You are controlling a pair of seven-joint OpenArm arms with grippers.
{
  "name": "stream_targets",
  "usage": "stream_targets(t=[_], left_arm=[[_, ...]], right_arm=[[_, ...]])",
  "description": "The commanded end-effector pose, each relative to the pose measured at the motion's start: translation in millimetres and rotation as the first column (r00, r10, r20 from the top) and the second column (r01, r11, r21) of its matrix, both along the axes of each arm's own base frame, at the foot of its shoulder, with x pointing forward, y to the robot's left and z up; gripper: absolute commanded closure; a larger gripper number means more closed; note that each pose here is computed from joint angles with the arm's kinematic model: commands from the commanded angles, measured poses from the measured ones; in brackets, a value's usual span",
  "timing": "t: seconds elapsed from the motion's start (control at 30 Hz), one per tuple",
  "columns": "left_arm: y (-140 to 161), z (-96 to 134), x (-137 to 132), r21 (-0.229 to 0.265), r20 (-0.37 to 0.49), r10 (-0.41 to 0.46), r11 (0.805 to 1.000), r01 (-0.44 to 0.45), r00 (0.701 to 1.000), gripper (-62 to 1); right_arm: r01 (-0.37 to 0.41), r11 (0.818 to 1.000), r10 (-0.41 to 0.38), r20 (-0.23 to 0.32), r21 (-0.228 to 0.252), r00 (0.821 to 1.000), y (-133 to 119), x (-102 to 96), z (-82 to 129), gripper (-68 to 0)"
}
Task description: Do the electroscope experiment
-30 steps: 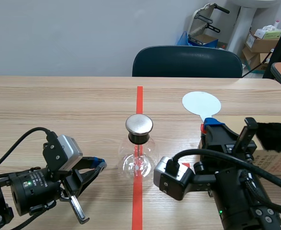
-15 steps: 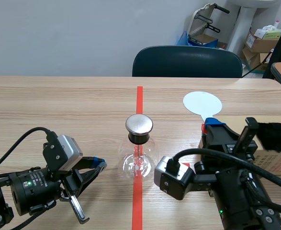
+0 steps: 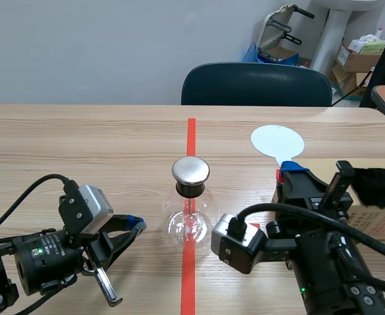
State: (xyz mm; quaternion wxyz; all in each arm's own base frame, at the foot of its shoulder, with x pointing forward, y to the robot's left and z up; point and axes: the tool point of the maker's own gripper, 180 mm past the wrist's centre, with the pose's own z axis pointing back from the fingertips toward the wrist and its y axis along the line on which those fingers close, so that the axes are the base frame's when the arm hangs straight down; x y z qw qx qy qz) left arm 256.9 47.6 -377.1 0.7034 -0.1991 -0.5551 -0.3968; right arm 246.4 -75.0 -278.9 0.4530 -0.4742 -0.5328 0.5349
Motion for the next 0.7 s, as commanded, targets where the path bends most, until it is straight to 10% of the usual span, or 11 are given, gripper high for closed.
stream_targets(t=[0.0, 0.67], left_arm=[[-5.6, 8.7, 2.5, -0.028, 0.021, -0.004, 1.000, 0.004, 1.000, -2.6], [-5.2, 7.5, 2.4, -0.023, 0.017, -0.003, 1.000, 0.003, 1.000, -2.6]], right_arm=[[0.006, 1.000, -0.006, 0.028, 0.003, 1.000, -1.5, 3.4, 7.0, -0.9], [0.021, 1.000, -0.022, 0.028, 0.004, 0.999, -4.2, 3.8, 7.1, -0.8]])
